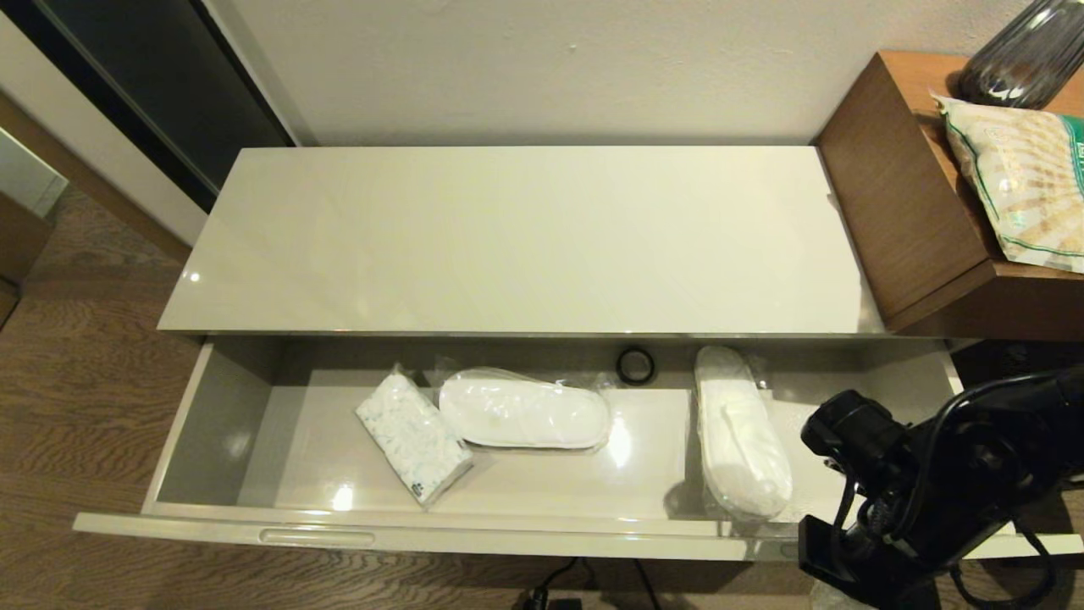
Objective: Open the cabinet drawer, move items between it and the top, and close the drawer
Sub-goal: Close the drawer
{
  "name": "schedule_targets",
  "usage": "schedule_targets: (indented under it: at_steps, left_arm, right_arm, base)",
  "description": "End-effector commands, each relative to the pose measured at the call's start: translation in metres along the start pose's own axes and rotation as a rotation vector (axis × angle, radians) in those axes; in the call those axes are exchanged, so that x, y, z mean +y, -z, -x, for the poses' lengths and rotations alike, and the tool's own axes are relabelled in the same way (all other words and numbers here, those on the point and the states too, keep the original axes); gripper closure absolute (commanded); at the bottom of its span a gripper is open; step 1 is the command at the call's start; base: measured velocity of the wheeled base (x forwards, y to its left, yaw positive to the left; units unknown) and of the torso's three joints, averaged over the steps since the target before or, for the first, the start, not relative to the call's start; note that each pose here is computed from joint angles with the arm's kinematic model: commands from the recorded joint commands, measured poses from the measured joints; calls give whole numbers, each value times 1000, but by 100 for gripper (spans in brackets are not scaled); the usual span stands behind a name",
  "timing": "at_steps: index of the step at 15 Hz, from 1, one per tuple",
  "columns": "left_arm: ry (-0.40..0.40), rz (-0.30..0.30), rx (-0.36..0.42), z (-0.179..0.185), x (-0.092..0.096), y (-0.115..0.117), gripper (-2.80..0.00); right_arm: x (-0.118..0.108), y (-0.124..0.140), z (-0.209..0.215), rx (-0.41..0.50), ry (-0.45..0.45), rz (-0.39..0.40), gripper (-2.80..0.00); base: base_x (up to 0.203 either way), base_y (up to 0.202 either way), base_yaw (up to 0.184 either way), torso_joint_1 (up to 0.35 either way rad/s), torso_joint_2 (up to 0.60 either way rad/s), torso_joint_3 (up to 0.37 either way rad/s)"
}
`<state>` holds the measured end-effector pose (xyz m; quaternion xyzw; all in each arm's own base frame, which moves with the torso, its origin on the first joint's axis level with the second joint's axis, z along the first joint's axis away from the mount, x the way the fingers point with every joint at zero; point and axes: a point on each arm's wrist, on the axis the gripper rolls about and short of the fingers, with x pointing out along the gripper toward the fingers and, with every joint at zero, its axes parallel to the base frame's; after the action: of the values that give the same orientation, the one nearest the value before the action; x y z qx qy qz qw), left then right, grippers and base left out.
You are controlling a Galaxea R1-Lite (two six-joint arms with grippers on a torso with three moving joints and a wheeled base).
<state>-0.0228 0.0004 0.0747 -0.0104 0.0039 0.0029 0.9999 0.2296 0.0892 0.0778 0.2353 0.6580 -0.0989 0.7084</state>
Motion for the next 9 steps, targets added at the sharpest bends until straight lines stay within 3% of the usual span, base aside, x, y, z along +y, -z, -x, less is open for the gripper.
schedule_targets:
  at_steps: [1, 3, 5, 7, 9]
  left_arm:
    - [0, 1, -2, 0, 0, 0, 0]
    - [0, 1, -2, 0, 0, 0, 0]
    - [0, 1, -2, 0, 0, 0, 0]
    - [0, 1, -2, 0, 0, 0, 0]
    - [0, 1, -2, 0, 0, 0, 0]
  right_arm:
    - [5, -7, -10, -11, -8, -50, 0]
    - [11, -20, -10, -98, -65, -142, 0]
    - [14, -37, -4, -251, -55, -247, 0]
    - [19, -54, 3, -394, -92, -291, 0]
    - [26, -64, 8, -446, -138, -288, 0]
  base:
    - [0, 0, 0, 0, 0, 0]
    - [0, 0, 0, 0, 0, 0]
    - [0, 0, 0, 0, 0, 0]
    - [0, 0, 0, 0, 0, 0]
    - [0, 0, 0, 0, 0, 0]
